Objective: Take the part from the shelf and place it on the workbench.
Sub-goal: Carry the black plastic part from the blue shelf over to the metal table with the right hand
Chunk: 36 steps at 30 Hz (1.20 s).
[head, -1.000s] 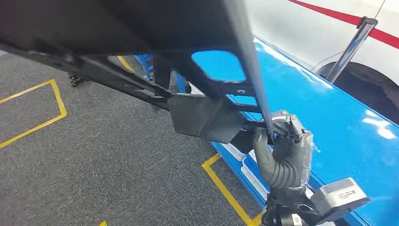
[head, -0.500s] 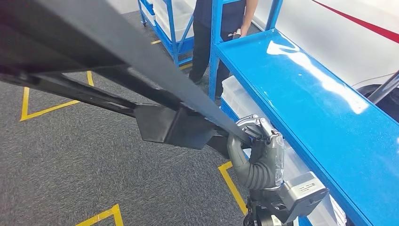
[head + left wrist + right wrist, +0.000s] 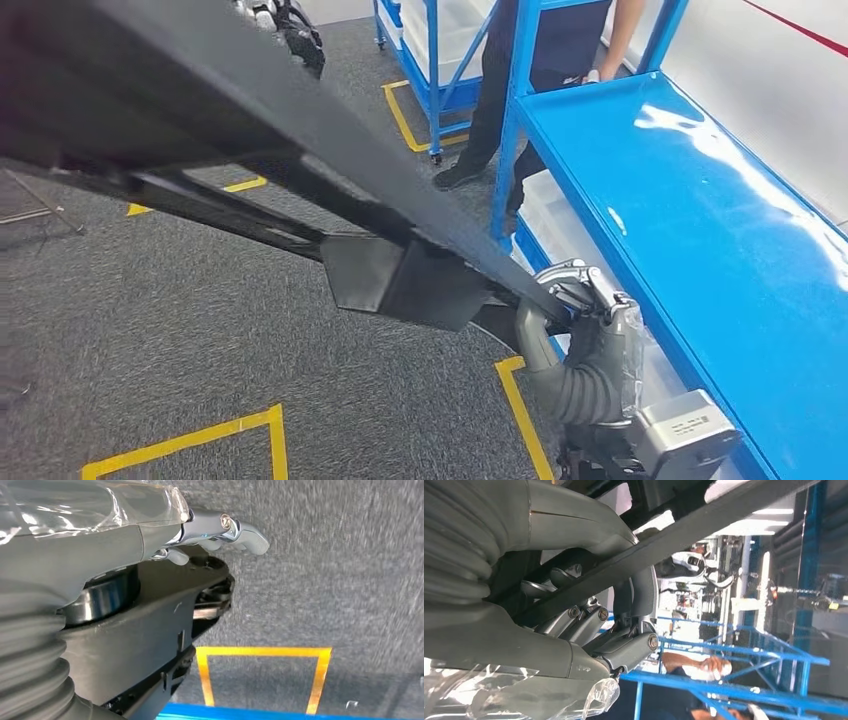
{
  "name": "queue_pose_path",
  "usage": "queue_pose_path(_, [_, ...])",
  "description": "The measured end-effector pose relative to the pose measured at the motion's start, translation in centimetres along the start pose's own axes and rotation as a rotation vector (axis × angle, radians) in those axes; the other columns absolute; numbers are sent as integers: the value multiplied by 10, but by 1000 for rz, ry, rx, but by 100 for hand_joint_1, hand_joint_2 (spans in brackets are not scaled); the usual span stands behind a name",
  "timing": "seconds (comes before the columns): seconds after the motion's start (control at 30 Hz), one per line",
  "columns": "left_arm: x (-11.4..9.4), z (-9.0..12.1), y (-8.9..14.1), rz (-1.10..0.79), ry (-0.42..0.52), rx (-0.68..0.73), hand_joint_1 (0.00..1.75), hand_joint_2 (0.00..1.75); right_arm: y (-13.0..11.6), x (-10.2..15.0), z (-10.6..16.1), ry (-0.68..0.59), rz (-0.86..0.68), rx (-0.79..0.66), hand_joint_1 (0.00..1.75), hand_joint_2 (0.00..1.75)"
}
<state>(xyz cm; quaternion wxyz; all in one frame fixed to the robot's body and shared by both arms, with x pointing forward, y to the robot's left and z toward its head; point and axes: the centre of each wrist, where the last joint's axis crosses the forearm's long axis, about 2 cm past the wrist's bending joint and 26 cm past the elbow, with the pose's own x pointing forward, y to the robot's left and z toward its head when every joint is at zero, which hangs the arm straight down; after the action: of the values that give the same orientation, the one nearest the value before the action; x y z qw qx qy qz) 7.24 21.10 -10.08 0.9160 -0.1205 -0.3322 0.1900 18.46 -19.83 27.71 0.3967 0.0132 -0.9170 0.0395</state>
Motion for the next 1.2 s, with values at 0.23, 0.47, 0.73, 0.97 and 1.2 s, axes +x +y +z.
queue_pose_path(0.23, [-1, -2, -13, -26, 3, 4, 0, 175, -9, 8, 0, -20, 3, -9, 175, 175])
queue_pose_path(0.47, [-7, -1, -31, -42, 43, -14, 0, 175, -19, 8, 5, -9, 10, -10, 175, 175])
queue_pose_path(0.73, [-3, -4, -40, -51, 42, -36, 0, 175, -27, 9, 5, -22, 14, -12, 175, 175])
queue_pose_path(0.97, [-1, -6, -44, -57, 41, -46, 0, 175, -30, 11, 4, -42, 18, -19, 175, 175])
queue_pose_path(1.2, [0, -6, -45, -58, 57, -48, 0, 175, -33, 13, 4, -57, 22, -26, 175, 175])
